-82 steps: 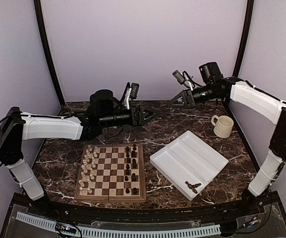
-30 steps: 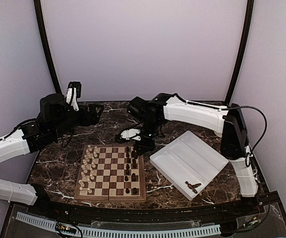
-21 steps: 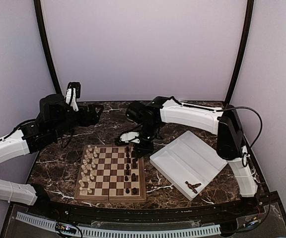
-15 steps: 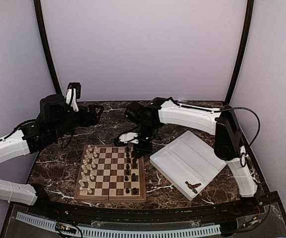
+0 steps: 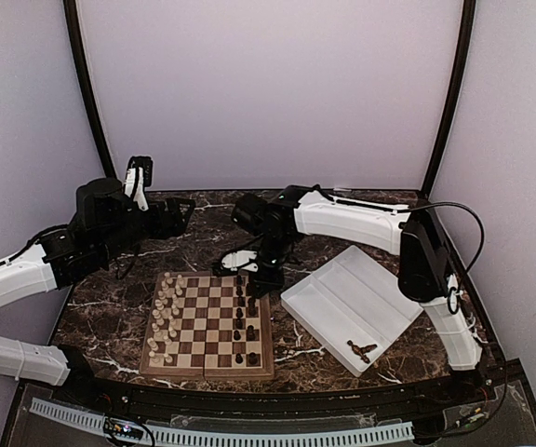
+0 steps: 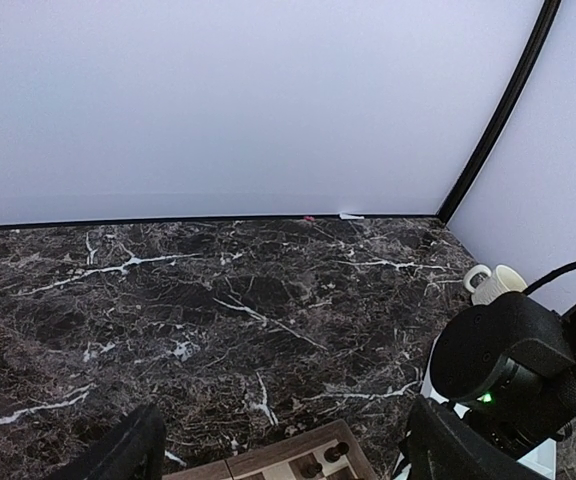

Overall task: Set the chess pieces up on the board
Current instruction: Place the bishop on c8.

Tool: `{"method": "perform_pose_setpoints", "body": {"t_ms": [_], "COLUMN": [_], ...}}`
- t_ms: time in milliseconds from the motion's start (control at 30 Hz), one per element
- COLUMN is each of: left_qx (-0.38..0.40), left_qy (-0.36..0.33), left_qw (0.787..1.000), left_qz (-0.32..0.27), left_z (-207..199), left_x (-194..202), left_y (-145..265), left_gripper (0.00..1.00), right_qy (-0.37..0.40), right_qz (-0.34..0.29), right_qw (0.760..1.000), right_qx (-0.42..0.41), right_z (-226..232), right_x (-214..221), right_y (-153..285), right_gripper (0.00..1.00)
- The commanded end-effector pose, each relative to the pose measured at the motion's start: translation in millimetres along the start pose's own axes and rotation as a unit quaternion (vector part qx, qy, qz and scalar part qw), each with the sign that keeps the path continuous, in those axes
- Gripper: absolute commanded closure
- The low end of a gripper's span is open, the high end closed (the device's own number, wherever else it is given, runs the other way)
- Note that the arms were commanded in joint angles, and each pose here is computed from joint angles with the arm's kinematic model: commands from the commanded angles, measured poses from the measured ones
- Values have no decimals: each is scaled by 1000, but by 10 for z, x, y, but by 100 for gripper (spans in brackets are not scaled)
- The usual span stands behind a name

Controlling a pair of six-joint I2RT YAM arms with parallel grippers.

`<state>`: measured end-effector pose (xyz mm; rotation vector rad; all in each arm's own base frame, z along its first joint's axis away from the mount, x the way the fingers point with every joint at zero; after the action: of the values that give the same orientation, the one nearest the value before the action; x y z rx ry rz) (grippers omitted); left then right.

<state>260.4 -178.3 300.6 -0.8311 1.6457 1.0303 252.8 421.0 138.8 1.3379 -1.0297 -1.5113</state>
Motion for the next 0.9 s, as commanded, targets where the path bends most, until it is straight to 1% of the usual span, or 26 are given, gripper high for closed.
{"method": "perform_pose_setpoints", "body": {"t_ms": [0,167,300,500,700,867], "left_qx": [-1,0,1,1,4,4], "left_qy": [4,5,6,6,6,5], "left_qw": [1000,1000,1000,1000,1000,1000], "left_qz": [3,5,6,5,6,7], "left_z": [22,23,23,21,11,10], "left_x": [46,61,70,68,72,77], "left_y": [-11,-11,-16,-19,-29,-33], "left_gripper": [13,14,14,14,14,14], "right_qy": [8,8,9,9,7,8], "right_qz": [-7,-6,-7,-6,-5,-5], "right_qw": [1000,1000,1000,1000,1000,1000], "right_qx": [6,6,11,18,20,23], "right_z": [2,-1,-10,-18,-17,-17], "right_x": [-82,-87,-98,-102,-102,-104], "right_y": [-45,-71,-71,-73,-77,-65], "right_gripper": [99,99,96,85,84,81]}}
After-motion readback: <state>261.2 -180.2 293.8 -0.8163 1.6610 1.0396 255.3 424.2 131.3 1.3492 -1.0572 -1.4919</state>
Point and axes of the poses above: each gripper's point midway between its finger pads, its own y axis back along the fingers, its own z axis along the line the jaws close on, x = y × z, the point moved 6 cm from there along y, back along the fingers, and after that the axes turned 8 degrees about -y, right-handed, at the moved point
